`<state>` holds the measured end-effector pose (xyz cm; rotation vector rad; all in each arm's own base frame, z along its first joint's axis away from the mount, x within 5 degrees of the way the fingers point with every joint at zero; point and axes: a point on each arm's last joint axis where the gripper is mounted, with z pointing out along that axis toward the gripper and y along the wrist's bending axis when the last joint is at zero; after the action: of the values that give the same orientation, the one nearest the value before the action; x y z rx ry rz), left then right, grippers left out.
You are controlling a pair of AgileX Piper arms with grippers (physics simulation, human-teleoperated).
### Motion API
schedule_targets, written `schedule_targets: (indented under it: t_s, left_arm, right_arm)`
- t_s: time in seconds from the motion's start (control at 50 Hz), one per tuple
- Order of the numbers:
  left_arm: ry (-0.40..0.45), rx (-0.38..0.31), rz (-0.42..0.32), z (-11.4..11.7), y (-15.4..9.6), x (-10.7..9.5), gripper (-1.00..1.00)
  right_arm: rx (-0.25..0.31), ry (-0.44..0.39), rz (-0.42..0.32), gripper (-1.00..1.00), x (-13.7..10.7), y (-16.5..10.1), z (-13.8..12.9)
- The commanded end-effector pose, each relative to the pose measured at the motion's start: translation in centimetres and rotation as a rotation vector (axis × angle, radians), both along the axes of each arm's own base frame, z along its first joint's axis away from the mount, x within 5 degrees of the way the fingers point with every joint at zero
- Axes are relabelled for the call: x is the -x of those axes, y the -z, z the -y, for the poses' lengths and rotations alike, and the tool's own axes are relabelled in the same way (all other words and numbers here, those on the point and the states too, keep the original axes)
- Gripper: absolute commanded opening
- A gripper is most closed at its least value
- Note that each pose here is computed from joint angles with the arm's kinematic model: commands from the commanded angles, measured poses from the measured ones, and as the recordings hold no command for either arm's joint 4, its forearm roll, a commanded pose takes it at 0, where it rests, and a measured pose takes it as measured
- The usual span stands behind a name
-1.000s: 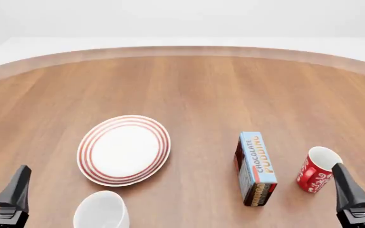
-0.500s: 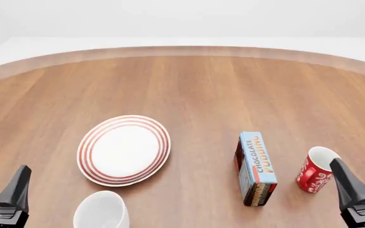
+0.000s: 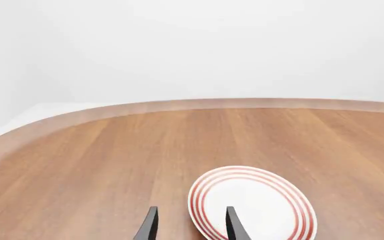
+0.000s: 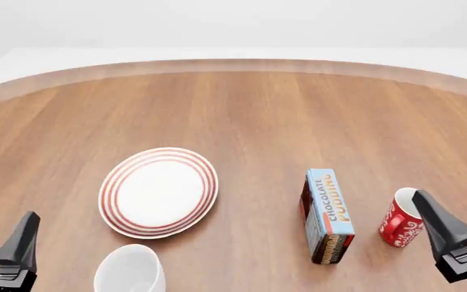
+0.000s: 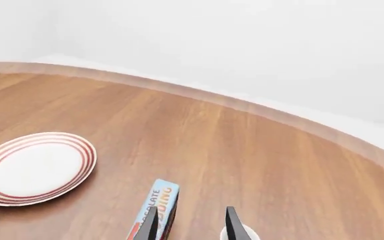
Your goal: Pick up the white mug and put it on the plate, and put the chocolate pudding to the right of the plate.
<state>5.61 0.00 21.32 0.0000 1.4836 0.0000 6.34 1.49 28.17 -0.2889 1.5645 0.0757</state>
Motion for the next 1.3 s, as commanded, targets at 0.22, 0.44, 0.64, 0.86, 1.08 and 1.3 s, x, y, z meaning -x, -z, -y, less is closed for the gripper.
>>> schedule_targets:
  t_s: [0.22, 0.44, 0.64, 0.86, 1.08, 1.3]
  left_arm:
    - [0.000, 0.000, 0.000, 0.0, 0.0, 0.0, 1.00]
    - [0.000, 0.000, 0.000, 0.0, 0.0, 0.0, 1.00]
    - [0.000, 0.000, 0.000, 0.0, 0.0, 0.0, 1.00]
    - [0.000, 0.000, 0.000, 0.0, 0.0, 0.0, 1.00]
    - [0.000, 0.000, 0.000, 0.0, 0.0, 0.0, 1.00]
    - [0.000, 0.000, 0.000, 0.0, 0.0, 0.0, 1.00]
  right_arm:
    - [0.070, -0.099, -0.059, 1.00, -1.9, -2.6, -1.3]
    - [0.049, -0.134, -0.108, 1.00, -3.2, -3.8, -2.2]
    - [0.049, -0.156, -0.162, 1.00, -4.4, -4.5, -2.9]
    - [0.062, -0.167, -0.228, 1.00, -5.4, -5.4, -3.5]
    - [0.082, -0.160, -0.283, 1.00, -6.1, -6.1, -3.7]
    - [0.110, -0.166, -0.347, 1.00, -6.6, -6.3, -4.0]
